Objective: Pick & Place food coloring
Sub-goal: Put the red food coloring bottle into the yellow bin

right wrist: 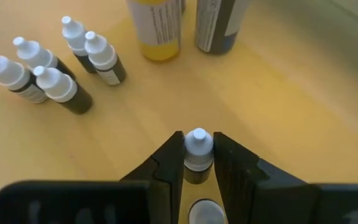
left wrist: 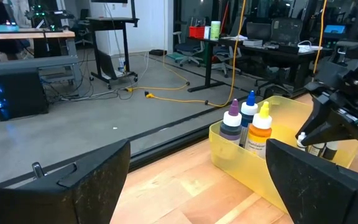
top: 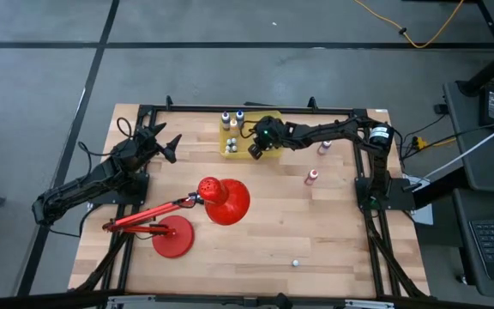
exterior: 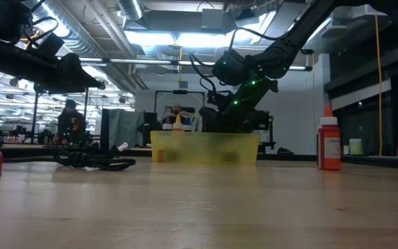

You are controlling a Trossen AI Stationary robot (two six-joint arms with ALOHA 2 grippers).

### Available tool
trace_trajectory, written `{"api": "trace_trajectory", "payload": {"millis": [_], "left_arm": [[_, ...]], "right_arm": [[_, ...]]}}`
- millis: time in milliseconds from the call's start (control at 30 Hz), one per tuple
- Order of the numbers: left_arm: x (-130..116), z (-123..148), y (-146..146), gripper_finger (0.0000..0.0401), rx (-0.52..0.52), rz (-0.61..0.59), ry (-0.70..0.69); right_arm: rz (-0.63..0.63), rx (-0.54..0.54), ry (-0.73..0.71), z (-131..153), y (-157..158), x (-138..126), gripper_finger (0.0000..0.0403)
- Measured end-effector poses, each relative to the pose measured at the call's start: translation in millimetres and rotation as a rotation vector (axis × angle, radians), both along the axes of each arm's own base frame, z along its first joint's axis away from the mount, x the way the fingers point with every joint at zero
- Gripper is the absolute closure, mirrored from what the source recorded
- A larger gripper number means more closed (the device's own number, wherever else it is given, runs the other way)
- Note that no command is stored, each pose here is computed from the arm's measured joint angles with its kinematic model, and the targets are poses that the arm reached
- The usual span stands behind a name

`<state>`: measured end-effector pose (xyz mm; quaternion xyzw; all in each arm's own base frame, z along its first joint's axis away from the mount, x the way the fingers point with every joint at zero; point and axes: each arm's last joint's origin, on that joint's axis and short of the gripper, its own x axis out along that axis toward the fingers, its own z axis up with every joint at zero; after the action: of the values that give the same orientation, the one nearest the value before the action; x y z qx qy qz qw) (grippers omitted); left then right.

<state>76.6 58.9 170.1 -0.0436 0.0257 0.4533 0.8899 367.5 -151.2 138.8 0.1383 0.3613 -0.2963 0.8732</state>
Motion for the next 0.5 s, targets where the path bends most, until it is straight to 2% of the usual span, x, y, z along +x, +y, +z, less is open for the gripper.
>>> {"api": "trace_trajectory", "payload": {"millis": [500], "left_arm": [[0.0,-0.1,0.0,0.0036,0.0,0.0,0.0]], "right_arm": [[0.012,0.014,-0.007,-0.2,0.2,0.3,0.0316]]}}
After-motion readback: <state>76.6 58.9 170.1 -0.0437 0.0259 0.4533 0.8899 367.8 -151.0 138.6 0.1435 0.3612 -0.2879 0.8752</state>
